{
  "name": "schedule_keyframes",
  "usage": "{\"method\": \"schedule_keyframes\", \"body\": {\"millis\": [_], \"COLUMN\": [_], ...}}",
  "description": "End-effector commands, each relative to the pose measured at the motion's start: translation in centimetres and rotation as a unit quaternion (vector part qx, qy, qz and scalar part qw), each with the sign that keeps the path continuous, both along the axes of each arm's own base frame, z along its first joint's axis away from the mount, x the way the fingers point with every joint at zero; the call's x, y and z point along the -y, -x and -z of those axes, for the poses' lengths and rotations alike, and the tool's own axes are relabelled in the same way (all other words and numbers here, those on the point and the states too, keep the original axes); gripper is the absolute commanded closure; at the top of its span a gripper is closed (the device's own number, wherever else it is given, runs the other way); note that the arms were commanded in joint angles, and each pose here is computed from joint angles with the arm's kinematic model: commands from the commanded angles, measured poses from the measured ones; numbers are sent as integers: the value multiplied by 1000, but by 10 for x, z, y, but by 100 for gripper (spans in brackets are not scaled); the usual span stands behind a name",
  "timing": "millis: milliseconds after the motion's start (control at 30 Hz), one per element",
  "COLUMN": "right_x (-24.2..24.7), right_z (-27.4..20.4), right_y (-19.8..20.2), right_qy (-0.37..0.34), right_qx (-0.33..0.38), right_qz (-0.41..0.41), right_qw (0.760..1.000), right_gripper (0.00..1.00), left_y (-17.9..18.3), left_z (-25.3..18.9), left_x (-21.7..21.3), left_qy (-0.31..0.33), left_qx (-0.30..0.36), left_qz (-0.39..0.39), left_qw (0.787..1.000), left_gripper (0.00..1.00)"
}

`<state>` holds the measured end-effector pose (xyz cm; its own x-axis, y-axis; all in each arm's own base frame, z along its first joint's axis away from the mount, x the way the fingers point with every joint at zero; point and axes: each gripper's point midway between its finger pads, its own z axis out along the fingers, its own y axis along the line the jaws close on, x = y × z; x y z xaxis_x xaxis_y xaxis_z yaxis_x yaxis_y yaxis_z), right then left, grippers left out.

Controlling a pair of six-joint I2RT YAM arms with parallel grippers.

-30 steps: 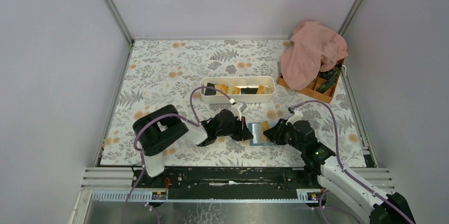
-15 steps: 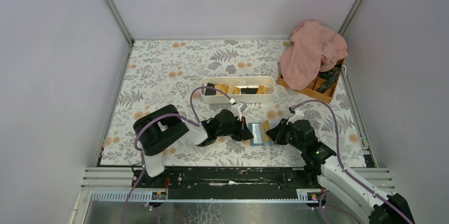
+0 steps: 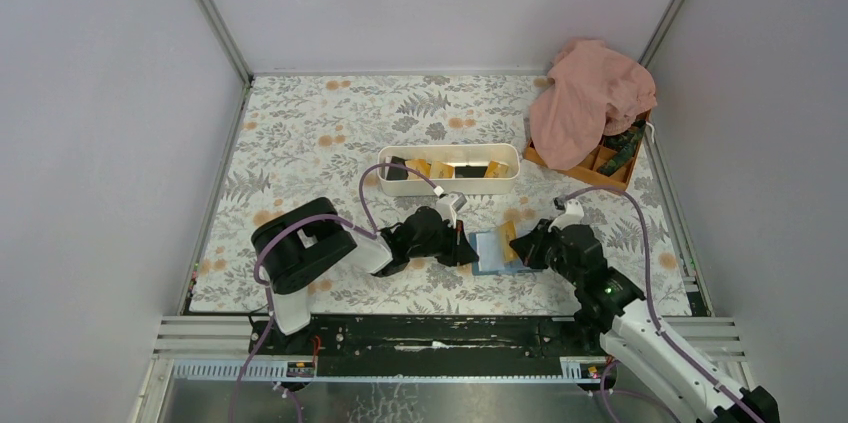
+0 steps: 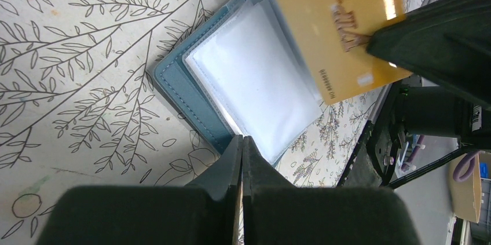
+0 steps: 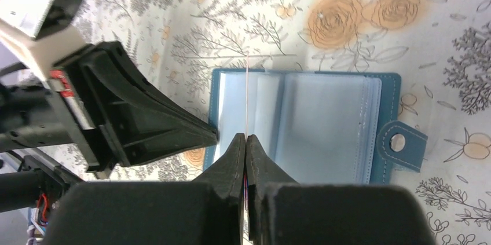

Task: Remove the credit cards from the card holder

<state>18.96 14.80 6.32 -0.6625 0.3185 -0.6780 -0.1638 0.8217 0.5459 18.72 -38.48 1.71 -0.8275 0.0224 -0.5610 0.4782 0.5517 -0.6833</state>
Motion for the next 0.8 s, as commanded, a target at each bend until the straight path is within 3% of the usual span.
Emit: {"method": "schedule_keyframes", "body": {"millis": [0,67,200,367,533,767], "right_x": [5,4,-14,-31,-51,-61], "right_z": [-42,-51,-71,-93,-115,-122], "right_y": [-12,-10,0,12,32,43], "right_qy": [-7,-19,-70,-117,-179,-207], "right_qx": [59,72,103,154,186,190], "right_qz": [17,12,-39,-97,-172,-211], "right_qw": [998,997,991,976,951,936], "right_gripper": [100,100,100,100,100,100], "left_y": [14,10,3,6,19,32], "left_z": [17,-5,-54,-107,-147,-169], "left_x": [-18,-15,-13,-25,-33,-29], "left_qy": [-36,-5,65,162,251,315], "left_qx": [-14,6,53,108,144,139], "left_qz": [4,0,-20,-40,-21,9], "left_qw": [999,1000,996,980,957,939], "left_gripper": [100,98,85,77,57,54]}}
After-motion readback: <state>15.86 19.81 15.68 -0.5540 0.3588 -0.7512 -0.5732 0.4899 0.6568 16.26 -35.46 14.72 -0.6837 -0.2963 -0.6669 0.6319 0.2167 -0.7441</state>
